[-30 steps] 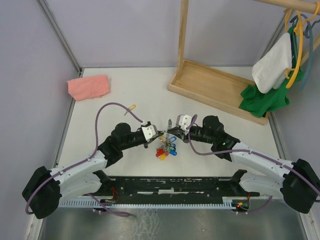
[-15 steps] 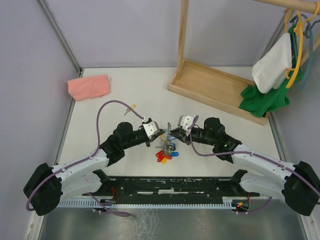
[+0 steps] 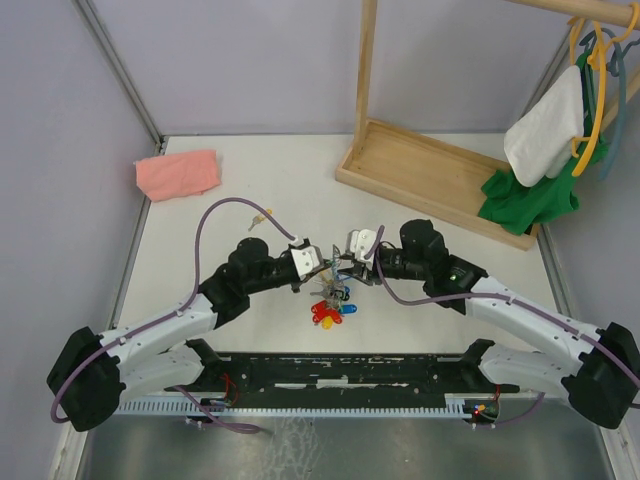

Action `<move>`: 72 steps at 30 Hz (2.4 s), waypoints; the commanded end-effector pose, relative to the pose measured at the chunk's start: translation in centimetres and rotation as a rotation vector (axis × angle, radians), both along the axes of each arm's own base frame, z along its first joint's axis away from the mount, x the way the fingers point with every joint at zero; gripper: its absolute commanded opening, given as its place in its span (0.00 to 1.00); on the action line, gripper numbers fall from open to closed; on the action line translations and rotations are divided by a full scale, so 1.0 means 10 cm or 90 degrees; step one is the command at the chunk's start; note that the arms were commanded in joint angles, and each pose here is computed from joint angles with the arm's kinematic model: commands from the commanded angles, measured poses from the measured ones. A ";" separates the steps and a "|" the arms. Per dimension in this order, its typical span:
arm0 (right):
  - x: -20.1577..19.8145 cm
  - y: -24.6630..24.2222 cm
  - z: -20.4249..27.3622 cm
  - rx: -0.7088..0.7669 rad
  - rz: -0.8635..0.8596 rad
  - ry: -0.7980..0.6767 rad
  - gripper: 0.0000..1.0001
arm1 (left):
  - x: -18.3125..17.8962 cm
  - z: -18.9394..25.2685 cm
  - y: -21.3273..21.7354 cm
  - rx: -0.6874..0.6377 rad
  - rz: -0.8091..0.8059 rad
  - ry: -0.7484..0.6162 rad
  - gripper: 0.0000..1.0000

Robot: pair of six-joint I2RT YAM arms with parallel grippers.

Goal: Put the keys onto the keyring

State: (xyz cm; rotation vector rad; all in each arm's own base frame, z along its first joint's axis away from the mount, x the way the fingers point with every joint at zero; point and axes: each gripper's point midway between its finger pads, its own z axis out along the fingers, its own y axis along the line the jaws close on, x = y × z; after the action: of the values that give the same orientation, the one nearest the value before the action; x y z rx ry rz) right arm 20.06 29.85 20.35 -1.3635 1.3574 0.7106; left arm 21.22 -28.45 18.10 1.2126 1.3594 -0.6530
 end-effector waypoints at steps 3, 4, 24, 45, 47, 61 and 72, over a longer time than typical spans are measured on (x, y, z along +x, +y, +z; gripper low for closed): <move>0.09 0.04 0.12 -0.040 0.035 -0.055 0.42 | -0.04 0.41 -0.11 -0.034 -0.054 -0.082 0.03; 0.09 0.05 0.10 -0.045 0.040 -0.052 0.42 | -0.04 0.41 -0.11 -0.034 -0.055 -0.082 0.03; -0.04 0.19 -0.01 -0.040 0.108 0.013 0.23 | -0.02 0.40 -0.08 -0.035 -0.042 -0.082 0.03; 0.16 0.09 0.54 0.180 -0.043 -0.056 0.01 | 0.05 -0.09 0.13 -0.049 0.086 0.053 0.03; 0.17 0.09 0.57 0.212 -0.053 -0.059 0.01 | 0.02 -0.11 0.07 -0.063 0.074 0.070 0.03; 0.15 0.01 0.28 0.172 -0.071 -0.037 0.08 | 0.18 0.16 -0.01 -0.082 0.107 0.004 0.03; 0.00 -0.05 0.12 0.013 -0.013 0.009 0.37 | 0.12 0.40 -0.10 -0.033 0.026 -0.093 0.03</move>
State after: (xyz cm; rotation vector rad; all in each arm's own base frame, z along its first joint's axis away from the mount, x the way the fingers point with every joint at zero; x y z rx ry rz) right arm 20.60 29.46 20.18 -1.2433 1.3743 0.7285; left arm 22.60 -28.46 17.98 1.1017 1.4100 -0.5770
